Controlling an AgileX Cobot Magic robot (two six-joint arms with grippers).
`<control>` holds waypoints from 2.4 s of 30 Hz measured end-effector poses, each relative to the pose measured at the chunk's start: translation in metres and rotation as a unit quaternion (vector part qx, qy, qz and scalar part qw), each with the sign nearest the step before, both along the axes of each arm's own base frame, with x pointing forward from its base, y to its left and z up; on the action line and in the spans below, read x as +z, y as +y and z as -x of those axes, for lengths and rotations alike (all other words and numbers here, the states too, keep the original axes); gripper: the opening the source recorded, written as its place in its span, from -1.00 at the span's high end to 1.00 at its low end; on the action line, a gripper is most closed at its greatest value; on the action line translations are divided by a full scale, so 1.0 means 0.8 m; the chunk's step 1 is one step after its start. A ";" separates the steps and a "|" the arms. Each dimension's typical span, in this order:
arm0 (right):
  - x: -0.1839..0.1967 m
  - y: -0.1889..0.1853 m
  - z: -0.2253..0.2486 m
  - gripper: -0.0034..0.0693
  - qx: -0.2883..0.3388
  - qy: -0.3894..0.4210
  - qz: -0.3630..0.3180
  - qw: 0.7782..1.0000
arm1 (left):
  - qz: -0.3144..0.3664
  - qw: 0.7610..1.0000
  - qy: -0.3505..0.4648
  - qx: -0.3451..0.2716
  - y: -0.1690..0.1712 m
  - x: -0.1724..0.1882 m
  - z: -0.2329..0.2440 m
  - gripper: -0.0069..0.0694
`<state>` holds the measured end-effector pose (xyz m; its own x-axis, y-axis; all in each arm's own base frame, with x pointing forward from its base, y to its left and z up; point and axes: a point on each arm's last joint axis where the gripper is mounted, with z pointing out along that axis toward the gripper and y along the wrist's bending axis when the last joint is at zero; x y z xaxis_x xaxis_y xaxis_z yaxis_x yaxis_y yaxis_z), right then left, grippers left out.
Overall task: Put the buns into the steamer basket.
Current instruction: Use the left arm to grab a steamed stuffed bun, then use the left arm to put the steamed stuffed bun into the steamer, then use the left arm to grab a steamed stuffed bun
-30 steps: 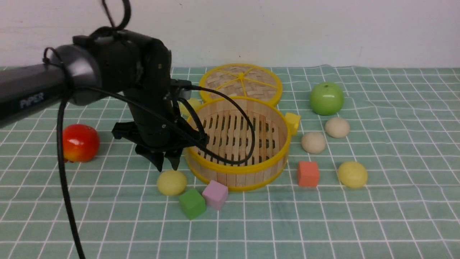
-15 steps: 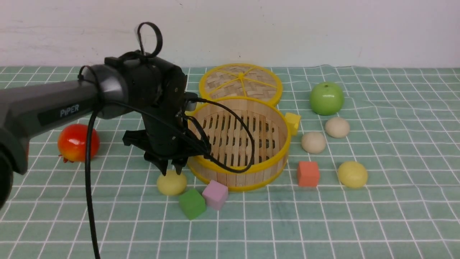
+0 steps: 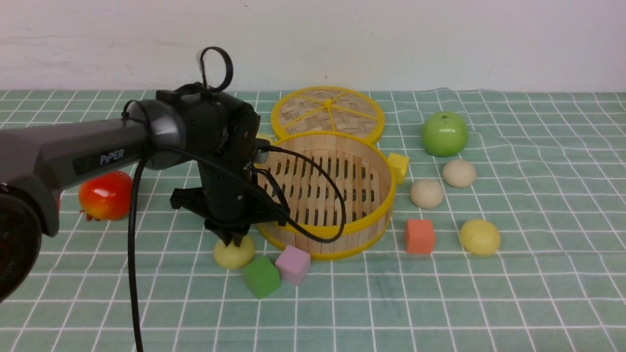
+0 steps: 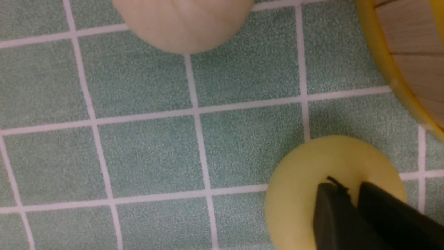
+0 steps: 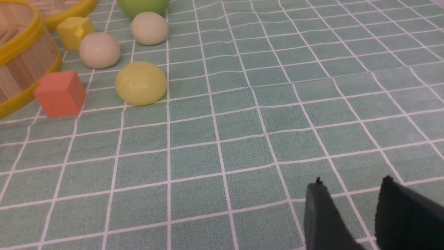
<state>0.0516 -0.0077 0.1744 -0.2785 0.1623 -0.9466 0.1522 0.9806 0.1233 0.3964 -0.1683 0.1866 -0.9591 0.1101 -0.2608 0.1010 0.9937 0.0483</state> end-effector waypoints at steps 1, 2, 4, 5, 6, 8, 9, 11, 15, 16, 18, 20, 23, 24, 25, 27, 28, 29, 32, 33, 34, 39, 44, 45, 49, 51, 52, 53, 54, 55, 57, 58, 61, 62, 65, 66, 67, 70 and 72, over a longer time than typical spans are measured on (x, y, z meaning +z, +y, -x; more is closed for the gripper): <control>0.000 0.000 0.000 0.25 0.000 0.000 0.000 1.000 | -0.002 1.000 0.003 -0.002 0.000 0.000 0.001 0.85; 0.000 0.000 0.000 0.25 0.000 0.000 0.000 1.000 | -0.004 1.000 0.004 -0.004 0.001 0.003 0.002 0.85; 0.000 0.000 0.000 0.25 0.000 0.000 0.000 1.000 | -0.006 1.000 0.006 -0.008 0.002 0.008 0.004 0.85; 0.000 0.000 0.000 0.25 0.000 0.000 0.000 1.000 | -0.008 1.000 0.007 -0.010 0.003 0.014 0.006 0.85; 0.000 0.000 0.000 0.25 0.000 0.000 0.000 1.000 | -0.007 1.000 0.003 -0.011 0.004 0.025 0.008 0.85; 0.000 0.000 0.000 0.25 0.000 0.000 0.000 1.000 | -0.001 1.000 -0.008 -0.009 0.005 0.050 0.008 0.85; 0.000 0.000 0.000 0.25 0.000 0.000 0.000 1.000 | 0.003 1.000 -0.017 -0.008 0.005 0.065 0.007 0.85; 0.000 0.000 0.000 0.25 0.000 0.000 0.000 1.000 | 0.021 0.999 -0.049 -0.008 0.004 0.103 0.004 0.85; 0.000 0.000 0.000 0.25 0.000 0.000 0.000 1.000 | 0.057 0.994 -0.092 -0.021 -0.007 0.148 0.001 0.85; 0.000 0.000 0.000 0.25 0.000 0.000 0.000 1.000 | 0.068 0.992 -0.102 -0.028 -0.012 0.158 0.000 0.85; 0.000 0.000 0.000 0.25 0.000 0.000 0.000 1.000 | 0.090 0.989 -0.108 -0.047 -0.030 0.164 0.000 0.85; 0.000 0.000 0.000 0.25 0.000 0.000 0.000 1.000 | 0.098 0.988 -0.105 -0.059 -0.045 0.155 -0.005 0.85; 0.000 0.000 0.000 0.25 0.000 0.000 0.000 1.000 | 0.096 0.990 -0.084 -0.061 -0.057 0.124 -0.016 0.85; 0.000 0.000 0.000 0.25 0.000 0.000 0.000 1.000 | 0.094 0.991 -0.077 -0.061 -0.059 0.111 -0.020 0.85; 0.000 0.000 0.000 0.25 0.000 0.000 0.000 1.000 | 0.090 0.992 -0.069 -0.060 -0.062 0.095 -0.026 0.85; 0.000 0.000 0.000 0.25 0.000 0.000 0.000 1.000 | 0.089 0.992 -0.065 -0.060 -0.064 0.085 -0.030 0.85; 0.000 0.000 0.000 0.25 0.000 0.000 0.000 1.000 | 0.088 0.992 -0.064 -0.060 -0.066 0.073 -0.034 0.85; 0.000 0.000 0.000 0.25 0.000 0.000 0.000 1.000 | 0.089 0.992 -0.063 -0.060 -0.068 0.068 -0.036 0.85; 0.000 0.000 0.000 0.25 0.000 0.000 0.000 1.000 | 0.088 0.993 -0.058 -0.060 -0.069 0.058 -0.039 0.83; 0.000 0.000 0.000 0.25 0.000 0.000 0.000 1.000 | 0.089 0.993 -0.059 -0.060 -0.070 0.057 -0.040 0.82; 0.000 0.000 0.000 0.25 0.000 0.000 0.000 1.000 | 0.089 0.993 -0.059 -0.060 -0.070 0.057 -0.040 0.80; 0.000 0.000 0.000 0.25 0.000 0.000 0.000 1.000 | 0.088 0.993 -0.057 -0.059 -0.070 0.055 -0.040 0.58; 0.000 0.000 0.000 0.25 0.000 0.000 0.000 1.000 | 0.090 0.993 -0.056 -0.052 -0.069 0.060 -0.038 0.20; 0.000 0.000 0.000 0.25 0.000 0.000 0.000 1.000 | 0.088 0.993 -0.059 -0.052 -0.067 0.067 -0.037 0.08; 0.000 0.000 0.000 0.25 0.000 0.000 0.000 1.000 | 0.077 0.991 -0.099 -0.047 -0.047 0.111 -0.035 -0.11; 0.000 0.000 0.000 0.25 0.000 0.000 0.000 1.000 | 0.073 0.990 -0.117 -0.039 -0.032 0.129 -0.035 -0.11; 0.000 0.000 0.000 0.25 0.000 0.000 0.000 1.000 | 0.071 0.989 -0.127 -0.027 -0.018 0.142 -0.036 -0.11; 0.000 0.000 0.000 0.25 0.000 0.000 0.000 1.000 | 0.068 0.988 -0.136 -0.004 0.001 0.155 -0.038 -0.10; 0.000 0.000 0.000 0.25 0.000 0.000 0.000 1.000 | 0.068 0.988 -0.139 0.009 0.014 0.159 -0.040 -0.09; 0.000 0.000 0.000 0.25 0.000 0.000 0.000 1.000 | 0.068 0.988 -0.140 0.017 0.017 0.161 -0.040 -0.09; 0.000 0.000 0.000 0.25 0.000 0.000 0.000 1.000 | 0.067 0.985 -0.139 0.070 0.058 0.164 -0.051 -0.02; 0.000 0.000 0.000 0.25 0.000 0.000 0.000 1.000 | 0.067 0.985 -0.137 0.075 0.063 0.163 -0.053 -0.01; 0.000 0.000 0.000 0.25 0.000 0.000 0.000 1.000 | 0.065 0.986 -0.115 0.105 0.091 0.142 -0.065 0.09; 0.000 0.000 0.000 0.25 0.000 0.000 0.000 1.000 | 0.064 0.986 -0.109 0.106 0.091 0.135 -0.068 0.12; 0.000 0.000 0.000 0.25 0.000 0.000 0.000 1.000 | 0.060 0.989 -0.087 0.106 0.087 0.107 -0.077 0.14; 0.000 0.000 0.000 0.25 0.000 0.000 0.000 1.000 | 0.060 0.989 -0.085 0.106 0.086 0.104 -0.078 0.14; 0.000 0.000 0.000 0.25 0.000 0.000 0.000 1.000 | 0.058 0.990 -0.078 0.105 0.084 0.090 -0.083 0.14; 0.000 0.000 0.000 0.25 0.000 0.000 0.000 1.000 | 0.052 0.991 -0.061 0.104 0.081 0.062 -0.091 0.14; 0.000 0.000 0.000 0.25 0.000 0.000 0.000 1.000 | 0.051 0.992 -0.057 0.104 0.081 0.056 -0.093 0.14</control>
<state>0.0516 -0.0077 0.1744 -0.2785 0.1623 -0.9466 0.1522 0.9806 0.1233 0.4708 -0.1036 0.2312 -0.9218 -0.1200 -0.3686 -0.1076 0.9927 -0.0540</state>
